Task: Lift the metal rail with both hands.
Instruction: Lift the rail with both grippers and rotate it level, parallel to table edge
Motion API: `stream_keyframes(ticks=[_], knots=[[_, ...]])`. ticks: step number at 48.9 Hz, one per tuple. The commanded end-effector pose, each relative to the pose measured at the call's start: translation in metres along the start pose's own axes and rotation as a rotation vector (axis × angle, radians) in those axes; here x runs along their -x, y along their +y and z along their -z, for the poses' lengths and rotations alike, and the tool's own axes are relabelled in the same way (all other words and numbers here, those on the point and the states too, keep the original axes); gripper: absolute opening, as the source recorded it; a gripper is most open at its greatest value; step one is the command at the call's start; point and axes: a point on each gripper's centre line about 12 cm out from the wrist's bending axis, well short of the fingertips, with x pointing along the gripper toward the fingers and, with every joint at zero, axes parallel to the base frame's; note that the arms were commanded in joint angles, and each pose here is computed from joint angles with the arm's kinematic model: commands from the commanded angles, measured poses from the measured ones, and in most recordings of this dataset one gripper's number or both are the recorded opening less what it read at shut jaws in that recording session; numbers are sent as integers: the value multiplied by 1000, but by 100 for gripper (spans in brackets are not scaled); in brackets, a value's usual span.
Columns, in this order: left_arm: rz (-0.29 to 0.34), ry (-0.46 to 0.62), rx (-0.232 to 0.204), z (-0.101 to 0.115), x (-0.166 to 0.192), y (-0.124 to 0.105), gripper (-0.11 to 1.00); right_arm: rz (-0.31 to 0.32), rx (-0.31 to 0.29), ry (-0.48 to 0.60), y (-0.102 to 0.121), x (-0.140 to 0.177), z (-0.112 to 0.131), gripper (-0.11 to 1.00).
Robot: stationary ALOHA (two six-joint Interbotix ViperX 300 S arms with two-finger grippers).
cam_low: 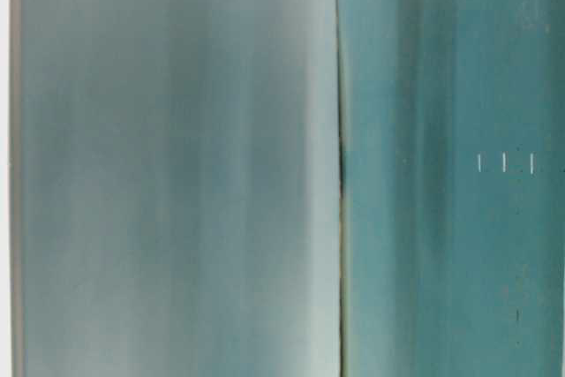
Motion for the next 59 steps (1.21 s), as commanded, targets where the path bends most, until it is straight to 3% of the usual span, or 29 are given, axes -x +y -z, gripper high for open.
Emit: stream_keyframes(ticks=[1, 20, 40, 49, 59], knots=[[-7, -73, 50, -5, 27, 10, 33, -8, -2, -61, 6, 25, 3, 40], [0, -84, 43, -20, 69, 4, 33, -4, -1, -106, 6, 48, -4, 40], [3, -96, 42, -25, 71, 4, 33, -4, 0, -99, 7, 50, -5, 40], [-4, -57, 43, -24, 57, 3, 33, -1, 3, -71, 5, 40, -2, 40], [-18, 26, 41, -18, 17, 1, 33, 5, 5, -20, 4, 12, 2, 40]])
